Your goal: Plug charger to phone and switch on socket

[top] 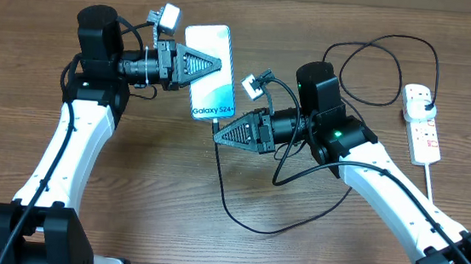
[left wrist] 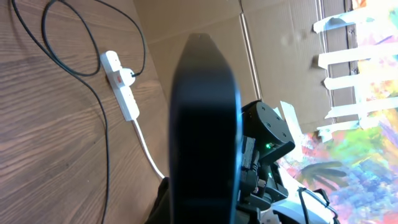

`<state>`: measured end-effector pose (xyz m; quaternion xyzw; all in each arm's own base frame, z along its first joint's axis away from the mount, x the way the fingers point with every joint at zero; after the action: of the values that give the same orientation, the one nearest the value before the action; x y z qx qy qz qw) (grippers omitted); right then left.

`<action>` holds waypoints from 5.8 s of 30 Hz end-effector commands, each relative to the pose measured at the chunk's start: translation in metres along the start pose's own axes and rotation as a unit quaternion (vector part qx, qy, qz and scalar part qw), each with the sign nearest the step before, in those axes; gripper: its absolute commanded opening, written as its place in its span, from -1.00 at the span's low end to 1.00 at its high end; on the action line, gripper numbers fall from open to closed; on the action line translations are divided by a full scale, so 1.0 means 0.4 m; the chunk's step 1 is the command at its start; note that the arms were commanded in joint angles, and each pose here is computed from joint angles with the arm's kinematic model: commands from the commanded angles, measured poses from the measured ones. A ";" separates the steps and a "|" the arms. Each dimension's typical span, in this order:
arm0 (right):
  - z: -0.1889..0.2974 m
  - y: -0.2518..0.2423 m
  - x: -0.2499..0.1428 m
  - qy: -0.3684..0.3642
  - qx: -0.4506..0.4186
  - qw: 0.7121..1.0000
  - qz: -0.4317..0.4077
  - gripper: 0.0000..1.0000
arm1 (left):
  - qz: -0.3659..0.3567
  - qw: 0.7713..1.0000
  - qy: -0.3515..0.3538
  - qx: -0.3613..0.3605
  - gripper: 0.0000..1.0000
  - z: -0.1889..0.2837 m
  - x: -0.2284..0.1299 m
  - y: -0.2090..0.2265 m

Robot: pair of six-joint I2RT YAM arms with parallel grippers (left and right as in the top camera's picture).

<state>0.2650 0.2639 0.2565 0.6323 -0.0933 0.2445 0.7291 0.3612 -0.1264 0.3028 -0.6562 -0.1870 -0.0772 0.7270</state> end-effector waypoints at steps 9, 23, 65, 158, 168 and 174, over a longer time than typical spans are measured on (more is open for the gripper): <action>0.003 0.007 0.001 -0.003 -0.001 1.000 0.006 -0.92 | -0.023 1.000 0.001 -0.002 -0.91 -0.002 0.005 -0.006; 0.003 0.005 0.002 -0.006 -0.005 1.000 0.006 -0.93 | -0.020 1.000 0.009 -0.005 -0.91 -0.018 -0.003 -0.010; 0.008 -0.012 0.021 -0.032 -0.033 0.998 -0.039 -0.93 | -0.060 0.998 0.026 -0.022 -0.91 -0.016 -0.013 -0.020; 0.044 -0.039 0.096 -0.125 -0.082 0.986 -0.070 -0.93 | -0.002 1.000 0.015 -0.006 -0.91 -0.021 -0.009 -0.008; 0.039 -0.070 0.034 -0.070 -0.105 0.991 -0.046 -0.93 | -0.026 0.992 -0.092 0.085 -0.92 0.016 0.062 0.048; 0.058 -0.149 -0.060 -0.018 -0.206 0.975 -0.082 -0.93 | -0.025 0.985 -0.120 0.120 -0.92 0.056 0.076 0.079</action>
<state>0.2722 0.2383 0.2030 0.5249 -0.0549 0.1098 0.8422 0.3928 -0.1060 0.2845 -0.5845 -0.2657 0.0060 0.7667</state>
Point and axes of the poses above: each gripper's point midway between its finger pads, its own z axis back along the fingers, its own y axis along the line the jaws close on, x = y × z, the point moved 5 cm from there along z, back along the fingers, and after that the axes turned 4 degrees about -z, right-handed, at the moved point
